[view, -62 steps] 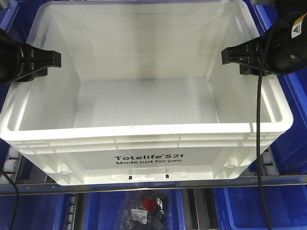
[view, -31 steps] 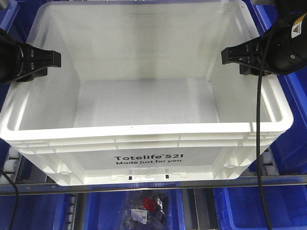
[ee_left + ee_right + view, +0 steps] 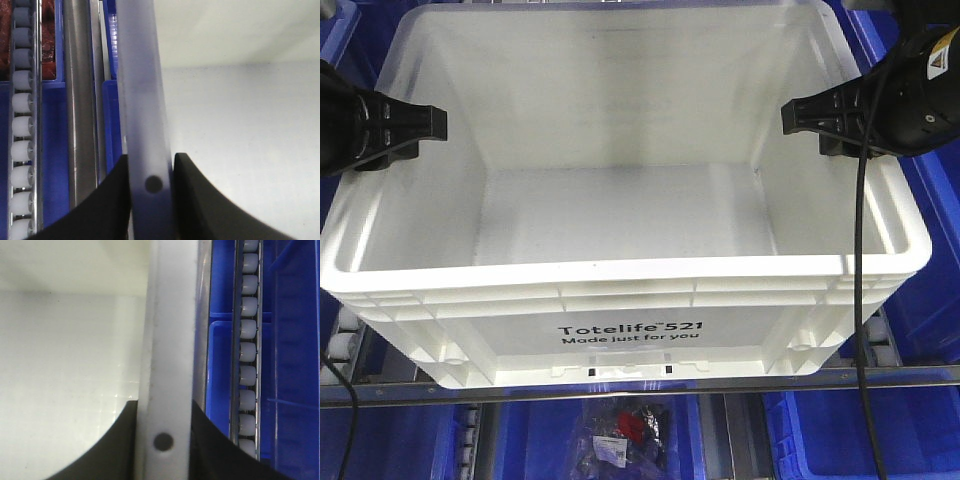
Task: Move bin from left to right shelf
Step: 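Lift the gripped tote off the roller shelf with both grippers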
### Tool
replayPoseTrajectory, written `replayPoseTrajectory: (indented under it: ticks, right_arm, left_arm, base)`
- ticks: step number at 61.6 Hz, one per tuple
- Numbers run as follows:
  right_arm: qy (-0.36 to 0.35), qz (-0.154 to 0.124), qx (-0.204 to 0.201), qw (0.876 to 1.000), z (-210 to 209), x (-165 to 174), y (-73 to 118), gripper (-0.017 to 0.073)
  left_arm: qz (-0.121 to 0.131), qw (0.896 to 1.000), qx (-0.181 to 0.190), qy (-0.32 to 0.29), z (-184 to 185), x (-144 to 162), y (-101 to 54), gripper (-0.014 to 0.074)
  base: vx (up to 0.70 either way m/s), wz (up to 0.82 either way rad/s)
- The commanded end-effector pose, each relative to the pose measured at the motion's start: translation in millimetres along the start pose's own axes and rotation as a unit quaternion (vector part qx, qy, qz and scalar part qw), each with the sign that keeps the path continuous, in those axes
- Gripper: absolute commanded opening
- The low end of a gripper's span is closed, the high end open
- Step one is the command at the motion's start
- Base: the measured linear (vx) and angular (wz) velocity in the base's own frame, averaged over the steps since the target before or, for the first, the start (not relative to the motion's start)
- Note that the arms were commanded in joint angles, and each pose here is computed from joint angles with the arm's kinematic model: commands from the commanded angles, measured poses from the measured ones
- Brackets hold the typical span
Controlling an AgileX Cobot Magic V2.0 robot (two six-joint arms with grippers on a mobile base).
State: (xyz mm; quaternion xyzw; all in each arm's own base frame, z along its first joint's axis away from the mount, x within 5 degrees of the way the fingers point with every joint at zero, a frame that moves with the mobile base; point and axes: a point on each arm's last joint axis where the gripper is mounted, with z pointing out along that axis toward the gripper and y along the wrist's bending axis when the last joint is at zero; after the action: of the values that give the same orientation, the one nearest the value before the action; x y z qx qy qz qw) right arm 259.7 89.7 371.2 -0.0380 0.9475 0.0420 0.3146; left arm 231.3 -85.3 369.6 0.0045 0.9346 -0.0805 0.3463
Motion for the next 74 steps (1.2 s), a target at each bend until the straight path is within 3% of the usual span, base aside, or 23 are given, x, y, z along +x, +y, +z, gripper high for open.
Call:
replayPoseTrajectory:
  ticks: [1, 74]
  right_arm:
    - [-0.103, -0.004, -0.013, 0.995, -27.2, -18.0, -1.9, -0.0008]
    - [-0.103, -0.004, -0.013, 0.995, -27.2, -18.0, -1.9, -0.0008]
  left_arm:
    - [0.013, 0.996, 0.018, -0.089, -23.8, -17.4, -1.4, 0.0144]
    - [0.013, 0.996, 0.018, -0.089, -23.8, -17.4, -1.4, 0.0144]
  base:
    - [0.00, 0.00]
    - [-0.03, -0.03]
